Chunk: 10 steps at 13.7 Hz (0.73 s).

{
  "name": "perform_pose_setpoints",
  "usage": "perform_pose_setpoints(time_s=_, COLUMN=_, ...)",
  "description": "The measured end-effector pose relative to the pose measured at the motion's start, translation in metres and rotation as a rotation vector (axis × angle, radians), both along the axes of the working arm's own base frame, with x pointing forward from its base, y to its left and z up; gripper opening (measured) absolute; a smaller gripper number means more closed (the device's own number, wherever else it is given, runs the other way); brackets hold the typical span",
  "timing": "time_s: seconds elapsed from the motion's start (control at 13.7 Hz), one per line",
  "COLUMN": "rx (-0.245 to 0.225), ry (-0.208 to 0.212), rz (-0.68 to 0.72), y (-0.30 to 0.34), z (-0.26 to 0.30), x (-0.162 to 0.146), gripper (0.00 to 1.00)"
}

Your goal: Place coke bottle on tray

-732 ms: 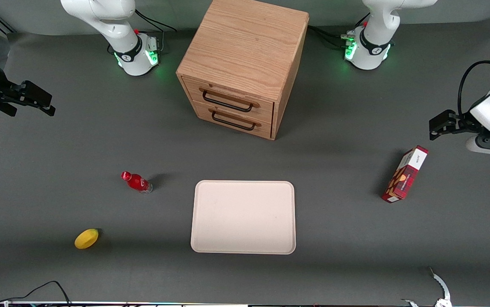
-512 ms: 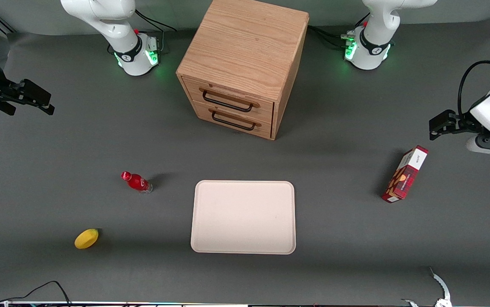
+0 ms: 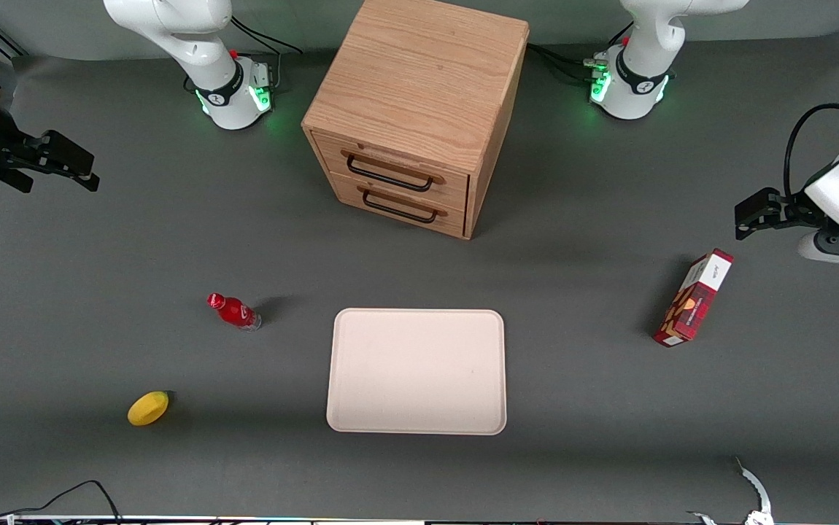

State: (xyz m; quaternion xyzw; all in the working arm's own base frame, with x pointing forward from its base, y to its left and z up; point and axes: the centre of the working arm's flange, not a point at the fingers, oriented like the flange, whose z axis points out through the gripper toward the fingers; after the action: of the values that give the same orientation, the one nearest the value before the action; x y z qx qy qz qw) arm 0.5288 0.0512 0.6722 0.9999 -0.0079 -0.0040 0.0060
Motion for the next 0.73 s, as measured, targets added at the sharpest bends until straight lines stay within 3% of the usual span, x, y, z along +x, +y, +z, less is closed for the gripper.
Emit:
perform_pose_setpoints(time_s=0.22, rx=0.009, ry=0.019, rz=0.003, y=0.016, z=-0.011, x=0.005, gripper=1.0)
perform_pose_setpoints(time_s=0.37, rx=0.022, ry=0.034, rz=-0.031, y=0.049, z=-0.042, x=0.026, gripper=1.0)
perform_pose_setpoints(time_s=0.73, rx=0.072, ry=0.029, rz=-0.075, y=0.081, z=-0.185, x=0.08, gripper=1.0)
